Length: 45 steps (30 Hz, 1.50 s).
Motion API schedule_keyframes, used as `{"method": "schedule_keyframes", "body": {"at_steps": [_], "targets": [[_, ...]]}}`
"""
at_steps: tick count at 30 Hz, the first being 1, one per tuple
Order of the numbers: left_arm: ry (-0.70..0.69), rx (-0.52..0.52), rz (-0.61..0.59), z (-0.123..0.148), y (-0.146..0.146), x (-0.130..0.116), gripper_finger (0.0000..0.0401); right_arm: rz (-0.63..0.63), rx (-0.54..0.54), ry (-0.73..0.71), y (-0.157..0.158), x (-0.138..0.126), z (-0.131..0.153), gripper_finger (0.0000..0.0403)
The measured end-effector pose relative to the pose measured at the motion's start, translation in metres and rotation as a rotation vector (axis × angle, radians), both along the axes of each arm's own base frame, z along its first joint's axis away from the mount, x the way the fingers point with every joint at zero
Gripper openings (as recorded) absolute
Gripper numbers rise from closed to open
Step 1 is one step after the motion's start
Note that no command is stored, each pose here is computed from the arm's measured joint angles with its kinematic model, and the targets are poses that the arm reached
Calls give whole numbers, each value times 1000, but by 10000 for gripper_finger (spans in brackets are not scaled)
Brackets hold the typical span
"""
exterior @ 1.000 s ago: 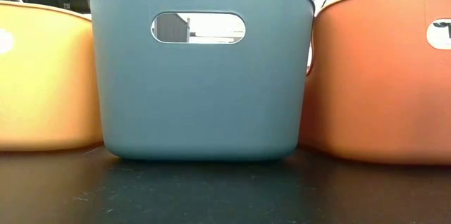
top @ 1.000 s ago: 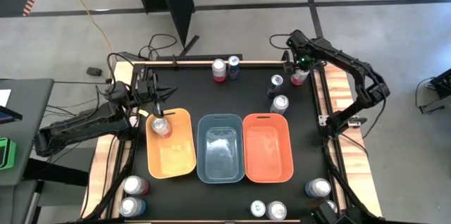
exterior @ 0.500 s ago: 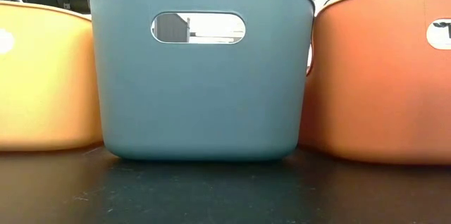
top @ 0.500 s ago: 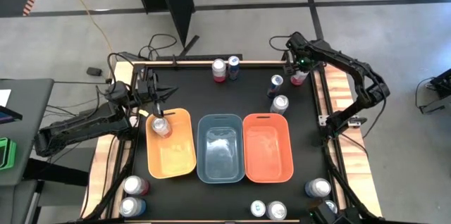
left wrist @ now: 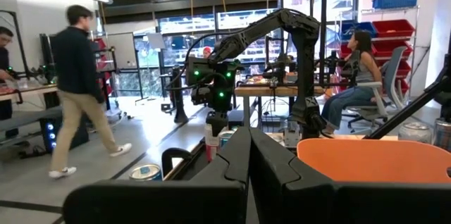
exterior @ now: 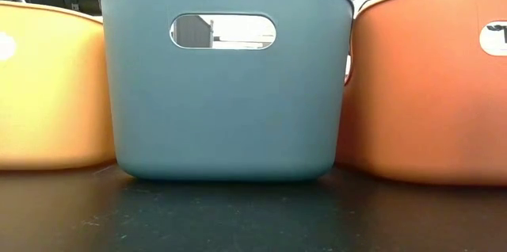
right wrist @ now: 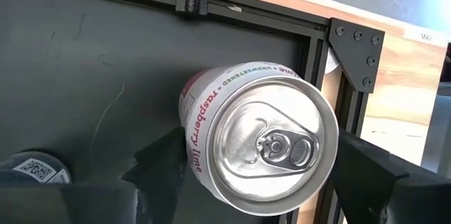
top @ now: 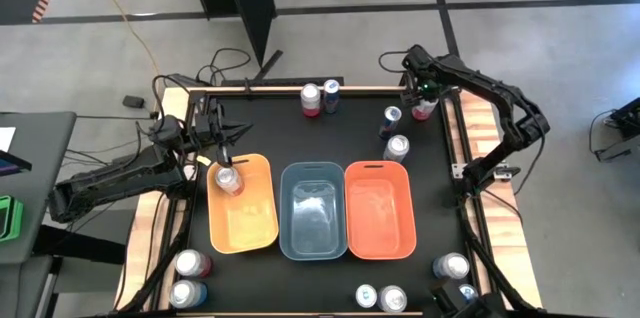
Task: Sort soda cans
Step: Put the top right pink-white soda can into the yellow bin
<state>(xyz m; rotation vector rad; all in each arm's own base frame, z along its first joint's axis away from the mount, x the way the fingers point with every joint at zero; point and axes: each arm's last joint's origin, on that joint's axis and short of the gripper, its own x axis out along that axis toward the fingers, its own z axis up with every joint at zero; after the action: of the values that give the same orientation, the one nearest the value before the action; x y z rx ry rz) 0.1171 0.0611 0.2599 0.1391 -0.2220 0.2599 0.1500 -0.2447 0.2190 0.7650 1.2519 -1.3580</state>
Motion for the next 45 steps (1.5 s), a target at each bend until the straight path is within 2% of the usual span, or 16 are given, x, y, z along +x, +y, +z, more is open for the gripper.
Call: {"method": "schedule_keyframes", "body": {"at_steps": [9,20,35,45], "targets": [[0,1,0,0,0,0,0,26,8,-15,10,0,8,294],[0,1,0,0,0,0,0,111,73,-41,14,3,8,294],[-1,1,0,0,0,0,0,173,109,-82,16,8,4,369],[-1,-1,0,0,0,0,0,181,106,-66,9,12,-4,350]]}}
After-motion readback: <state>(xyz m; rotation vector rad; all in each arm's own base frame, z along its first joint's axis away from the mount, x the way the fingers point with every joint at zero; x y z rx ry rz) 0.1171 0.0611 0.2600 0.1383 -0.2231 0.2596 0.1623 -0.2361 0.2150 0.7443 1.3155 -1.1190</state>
